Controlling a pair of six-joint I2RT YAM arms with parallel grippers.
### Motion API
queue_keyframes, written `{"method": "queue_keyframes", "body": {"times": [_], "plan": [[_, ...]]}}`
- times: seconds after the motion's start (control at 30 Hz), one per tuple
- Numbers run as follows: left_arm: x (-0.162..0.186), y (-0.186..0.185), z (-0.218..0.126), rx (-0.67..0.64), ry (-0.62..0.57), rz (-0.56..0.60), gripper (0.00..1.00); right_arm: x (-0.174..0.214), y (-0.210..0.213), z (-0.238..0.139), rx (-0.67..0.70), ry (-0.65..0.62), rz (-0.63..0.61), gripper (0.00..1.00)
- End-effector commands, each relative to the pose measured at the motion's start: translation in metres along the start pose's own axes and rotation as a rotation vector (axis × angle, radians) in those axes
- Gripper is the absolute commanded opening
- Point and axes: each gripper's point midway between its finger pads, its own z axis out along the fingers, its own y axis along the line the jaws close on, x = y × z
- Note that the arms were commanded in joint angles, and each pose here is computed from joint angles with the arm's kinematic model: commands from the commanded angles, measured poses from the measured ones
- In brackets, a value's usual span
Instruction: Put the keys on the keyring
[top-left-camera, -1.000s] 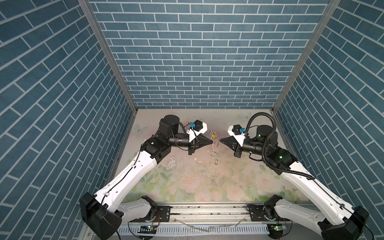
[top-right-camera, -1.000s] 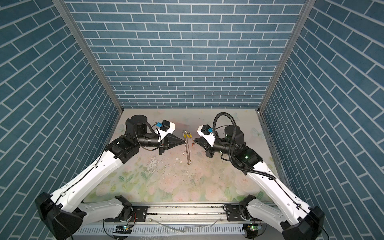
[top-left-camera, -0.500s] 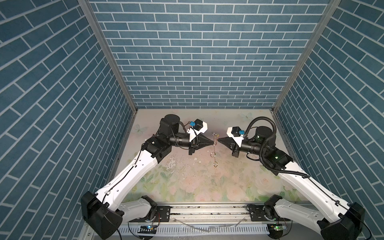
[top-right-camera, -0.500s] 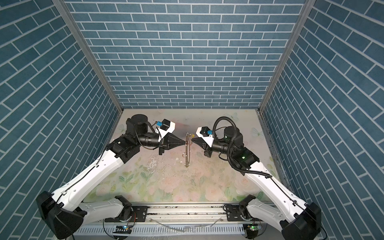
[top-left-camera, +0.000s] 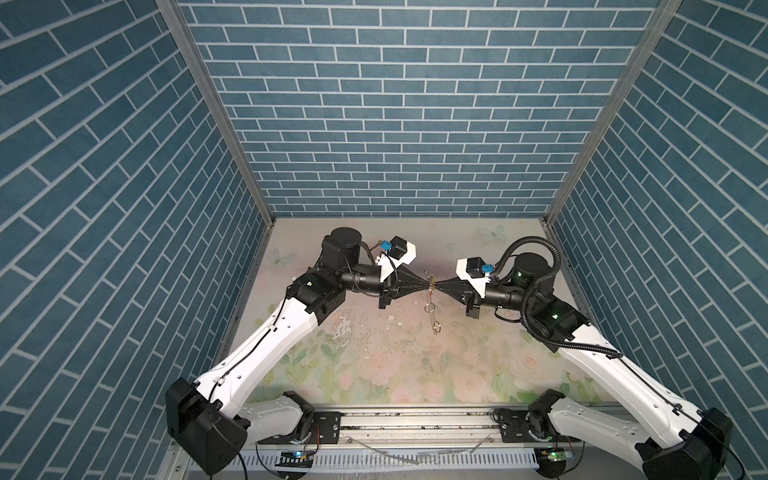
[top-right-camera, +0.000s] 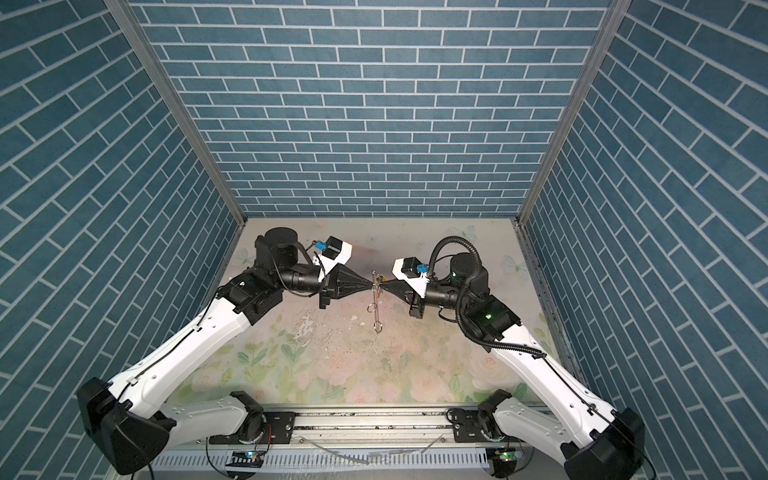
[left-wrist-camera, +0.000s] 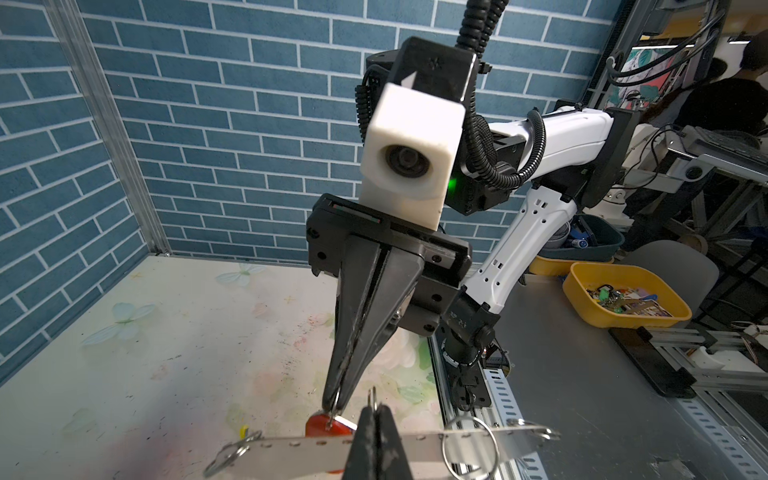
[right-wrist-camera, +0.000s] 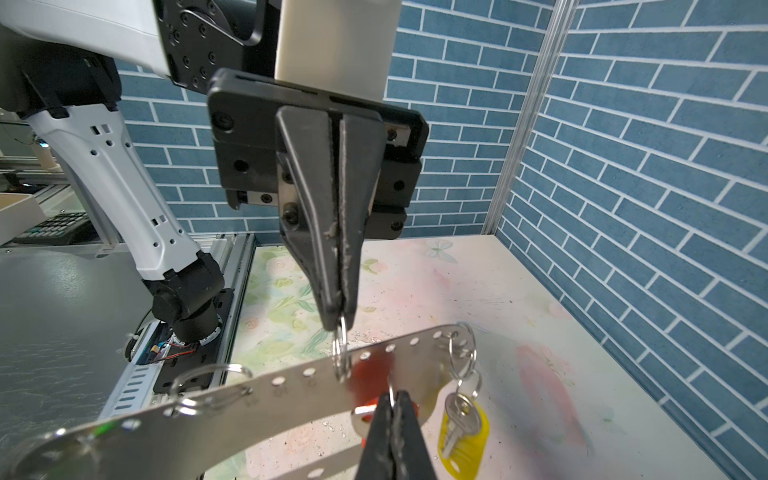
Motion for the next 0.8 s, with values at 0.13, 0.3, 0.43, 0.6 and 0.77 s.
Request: {"method": "queue_keyframes", "body": {"times": [0.13,0.3,0.43,0.6,0.77], "plan": [[0.0033,0.0000,0.0015,0.023,-0.004,-0.005,0.00,-0.0163,0.0068,-0.0048,-0.033,-0.051,-0.076,0.00],[0.0053,0.0011,0.0024,0.025,-0.001,-0.010,0.00,-0.0197,0.0072,-0.0057,-0.038,-0.061,-0.079,0.00],[0.0062,0.0018,0.0031,0.028,0.001,-0.013,0.00,-0.0211,0.0073,-0.0067,-0.039,-0.066,-0.081,0.00],[0.0060,0.0022,0.0031,0.025,0.001,-0.012,0.00,-0.0229,0.0089,-0.0080,-0.046,-0.071,-0.083,0.00],[0.0066,0.0038,0.0039,0.024,0.003,-0.015,0.00,-0.0237,0.0115,-0.0090,-0.056,-0.074,-0.083,0.00]]}}
